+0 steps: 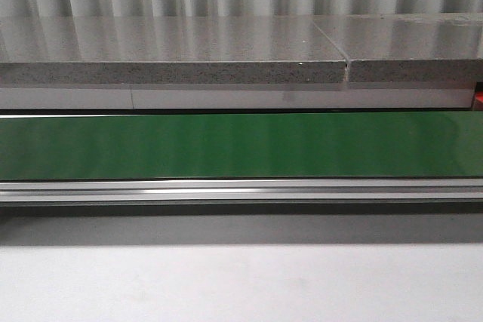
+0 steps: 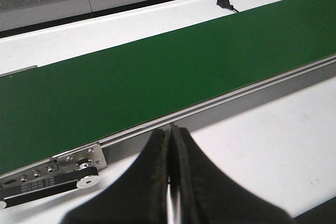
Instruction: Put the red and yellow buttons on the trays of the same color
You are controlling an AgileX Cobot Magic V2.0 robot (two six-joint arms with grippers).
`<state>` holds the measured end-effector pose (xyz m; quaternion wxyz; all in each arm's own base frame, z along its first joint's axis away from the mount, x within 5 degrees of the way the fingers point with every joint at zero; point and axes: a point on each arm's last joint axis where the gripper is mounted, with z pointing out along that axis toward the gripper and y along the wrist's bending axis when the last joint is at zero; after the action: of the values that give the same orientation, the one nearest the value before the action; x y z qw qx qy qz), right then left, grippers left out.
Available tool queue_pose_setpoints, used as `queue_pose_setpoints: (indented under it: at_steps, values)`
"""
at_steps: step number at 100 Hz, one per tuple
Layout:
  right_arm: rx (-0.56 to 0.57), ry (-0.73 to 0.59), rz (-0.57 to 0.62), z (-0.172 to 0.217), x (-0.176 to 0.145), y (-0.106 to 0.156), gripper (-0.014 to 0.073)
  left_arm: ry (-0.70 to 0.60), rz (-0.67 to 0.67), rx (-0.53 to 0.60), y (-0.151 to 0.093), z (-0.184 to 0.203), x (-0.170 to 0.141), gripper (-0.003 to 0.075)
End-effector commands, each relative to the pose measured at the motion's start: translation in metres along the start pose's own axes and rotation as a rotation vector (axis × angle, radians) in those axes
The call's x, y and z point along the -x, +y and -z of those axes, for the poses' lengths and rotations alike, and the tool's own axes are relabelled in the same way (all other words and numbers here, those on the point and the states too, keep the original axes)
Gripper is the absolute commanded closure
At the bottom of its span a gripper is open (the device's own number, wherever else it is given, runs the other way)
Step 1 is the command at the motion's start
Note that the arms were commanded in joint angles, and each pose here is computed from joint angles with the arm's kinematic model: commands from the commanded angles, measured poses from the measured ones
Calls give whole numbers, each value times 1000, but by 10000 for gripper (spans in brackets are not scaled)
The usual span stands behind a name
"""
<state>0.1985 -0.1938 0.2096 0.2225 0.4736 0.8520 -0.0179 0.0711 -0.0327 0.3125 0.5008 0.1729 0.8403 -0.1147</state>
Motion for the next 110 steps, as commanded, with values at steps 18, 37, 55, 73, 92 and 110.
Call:
queue_pose_setpoints:
  at_steps: [18,37,55,73,92,110]
  values:
    - [19,-97,-1,15,11,3,57,-96,9,-6,-1,5,14,741]
    - [35,-161,6,36,12,5,78,-96,9,-6,-1,5,14,741]
    - [68,-245,32,66,7,12,149,-96,9,-6,-1,5,14,741]
    - [139,-300,120,90,-5,36,347,-96,9,-6,-1,5,14,741]
    - [233,-294,288,99,-23,72,615,-96,9,-6,-1,5,14,741]
    - [326,-279,472,103,-45,106,661,-96,9,-6,-1,5,14,741]
